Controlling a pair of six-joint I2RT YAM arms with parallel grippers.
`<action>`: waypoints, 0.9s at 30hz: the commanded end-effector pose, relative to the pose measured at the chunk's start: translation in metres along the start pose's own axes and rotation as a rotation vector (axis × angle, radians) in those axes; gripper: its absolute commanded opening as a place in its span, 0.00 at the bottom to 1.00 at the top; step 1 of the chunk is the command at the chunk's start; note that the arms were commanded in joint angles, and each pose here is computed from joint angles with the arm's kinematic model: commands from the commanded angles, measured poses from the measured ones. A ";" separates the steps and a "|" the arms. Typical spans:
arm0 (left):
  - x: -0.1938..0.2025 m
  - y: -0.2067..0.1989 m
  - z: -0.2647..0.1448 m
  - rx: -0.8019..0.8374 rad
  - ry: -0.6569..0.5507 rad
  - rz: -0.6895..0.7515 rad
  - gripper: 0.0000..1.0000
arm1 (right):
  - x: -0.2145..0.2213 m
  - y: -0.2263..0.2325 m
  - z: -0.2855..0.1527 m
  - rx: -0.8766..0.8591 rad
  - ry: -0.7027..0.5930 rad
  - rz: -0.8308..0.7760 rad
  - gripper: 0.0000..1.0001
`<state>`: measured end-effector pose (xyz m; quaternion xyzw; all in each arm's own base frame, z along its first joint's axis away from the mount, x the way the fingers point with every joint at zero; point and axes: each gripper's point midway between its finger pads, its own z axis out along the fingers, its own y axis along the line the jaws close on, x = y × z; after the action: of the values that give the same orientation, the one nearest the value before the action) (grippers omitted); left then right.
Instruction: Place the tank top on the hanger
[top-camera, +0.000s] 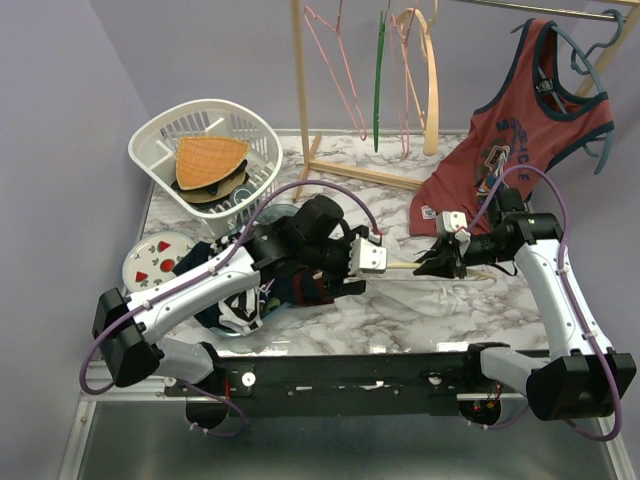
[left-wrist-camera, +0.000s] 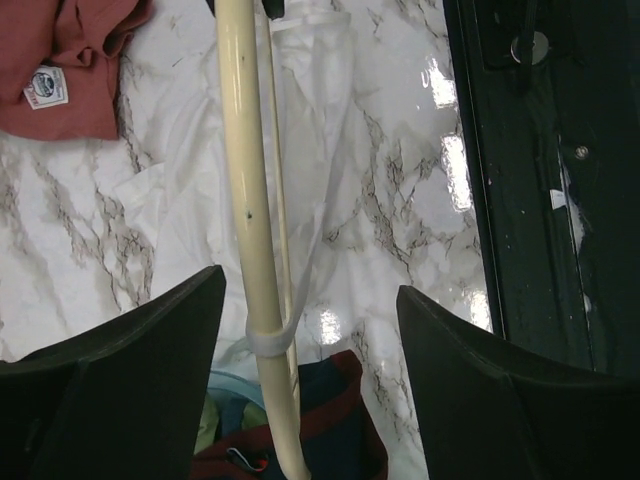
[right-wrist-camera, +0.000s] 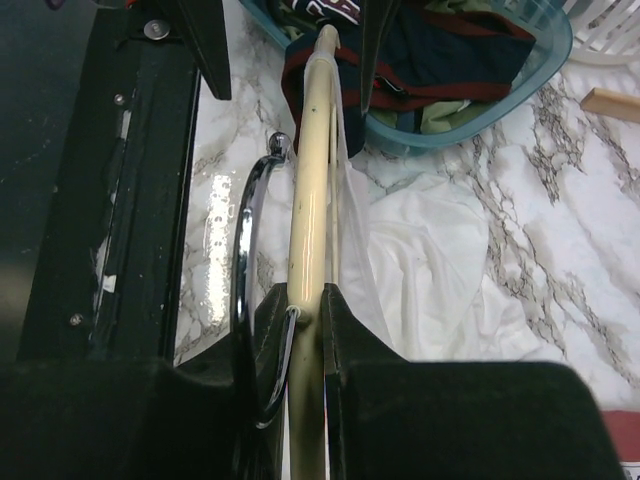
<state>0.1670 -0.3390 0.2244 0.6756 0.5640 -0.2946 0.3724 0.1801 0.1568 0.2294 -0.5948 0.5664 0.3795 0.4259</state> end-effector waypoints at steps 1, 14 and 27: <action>0.006 -0.007 0.012 0.054 0.056 -0.014 0.78 | -0.016 0.012 0.003 -0.047 -0.061 0.022 0.01; 0.014 0.002 0.022 -0.001 0.088 -0.069 0.00 | -0.016 0.015 0.006 -0.059 -0.068 0.025 0.01; 0.040 -0.008 0.006 -0.088 0.068 -0.016 0.00 | -0.056 -0.010 -0.016 0.100 -0.058 0.211 0.81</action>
<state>0.1667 -0.3269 0.1859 0.6549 0.6103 -0.2644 0.3589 0.1778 0.1635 0.2515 -0.5448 0.6078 0.4121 0.4050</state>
